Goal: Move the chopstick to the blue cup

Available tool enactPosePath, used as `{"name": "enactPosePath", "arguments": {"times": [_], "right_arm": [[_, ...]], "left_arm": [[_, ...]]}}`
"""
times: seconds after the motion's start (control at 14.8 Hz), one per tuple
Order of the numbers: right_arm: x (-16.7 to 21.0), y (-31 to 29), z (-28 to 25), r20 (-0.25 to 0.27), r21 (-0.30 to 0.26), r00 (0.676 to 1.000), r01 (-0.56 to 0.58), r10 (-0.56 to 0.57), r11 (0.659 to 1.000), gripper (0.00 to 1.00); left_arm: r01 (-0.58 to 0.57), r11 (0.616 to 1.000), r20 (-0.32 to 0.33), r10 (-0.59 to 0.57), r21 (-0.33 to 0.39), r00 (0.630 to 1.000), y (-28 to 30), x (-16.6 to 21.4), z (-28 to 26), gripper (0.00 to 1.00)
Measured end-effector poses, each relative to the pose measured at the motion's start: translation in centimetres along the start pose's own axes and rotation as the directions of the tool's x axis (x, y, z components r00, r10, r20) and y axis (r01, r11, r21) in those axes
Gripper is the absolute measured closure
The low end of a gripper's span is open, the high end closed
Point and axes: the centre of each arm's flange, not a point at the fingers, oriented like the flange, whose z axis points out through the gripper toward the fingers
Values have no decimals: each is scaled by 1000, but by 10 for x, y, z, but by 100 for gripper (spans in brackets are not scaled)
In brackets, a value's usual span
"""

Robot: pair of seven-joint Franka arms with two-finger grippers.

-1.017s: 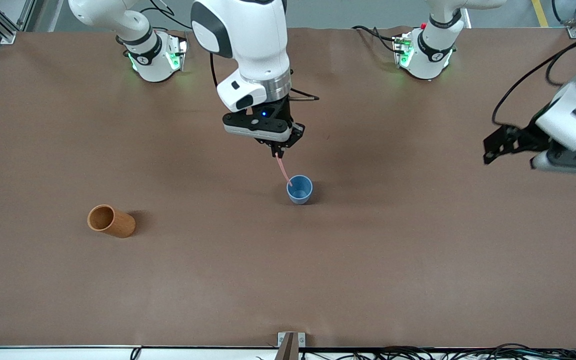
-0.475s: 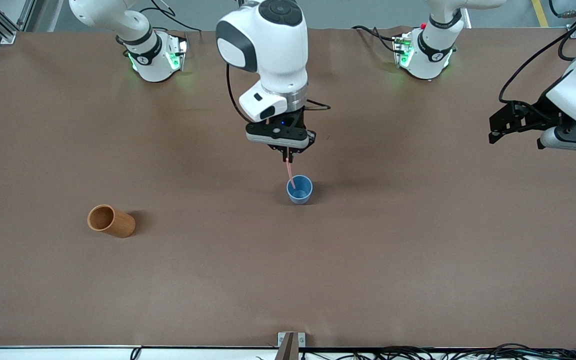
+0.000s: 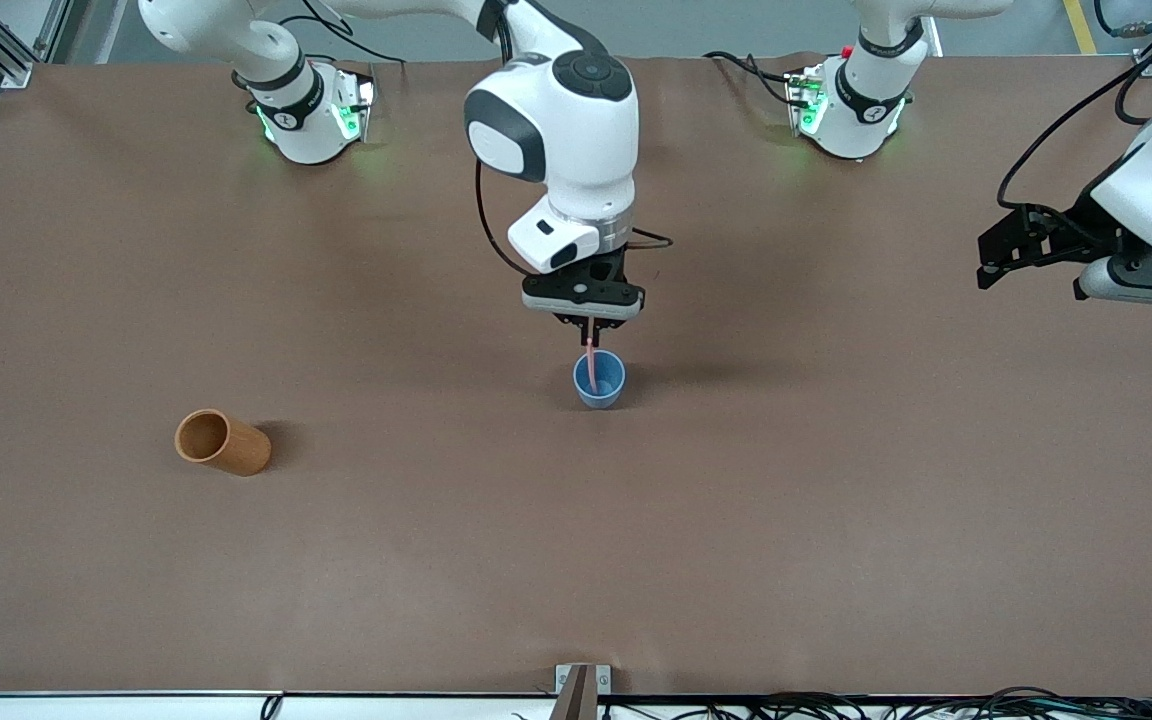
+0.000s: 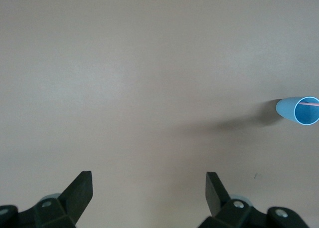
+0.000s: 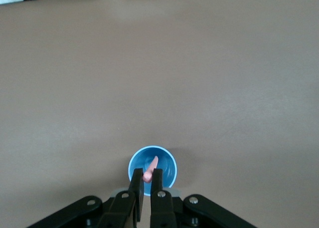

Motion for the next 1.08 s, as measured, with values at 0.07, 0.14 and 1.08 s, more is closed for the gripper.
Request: {"name": "enactPosePath", "arguments": {"times": [0.07,0.14,1.08], "right_arm": [[-3,-2,5,-3,-4,1000,8,-8,1000,90],[-4,-3,9,-7,-9,1000,15,-15,1000,88],[114,100,-79,-50,-15,993,-108,107,994,0]], "left_arm": [[0,1000,0,0,0,1000,0,0,0,0],[0,1000,0,0,0,1000,0,0,0,0],[0,1000,-1,0,0,1000,0,0,0,0]]}}
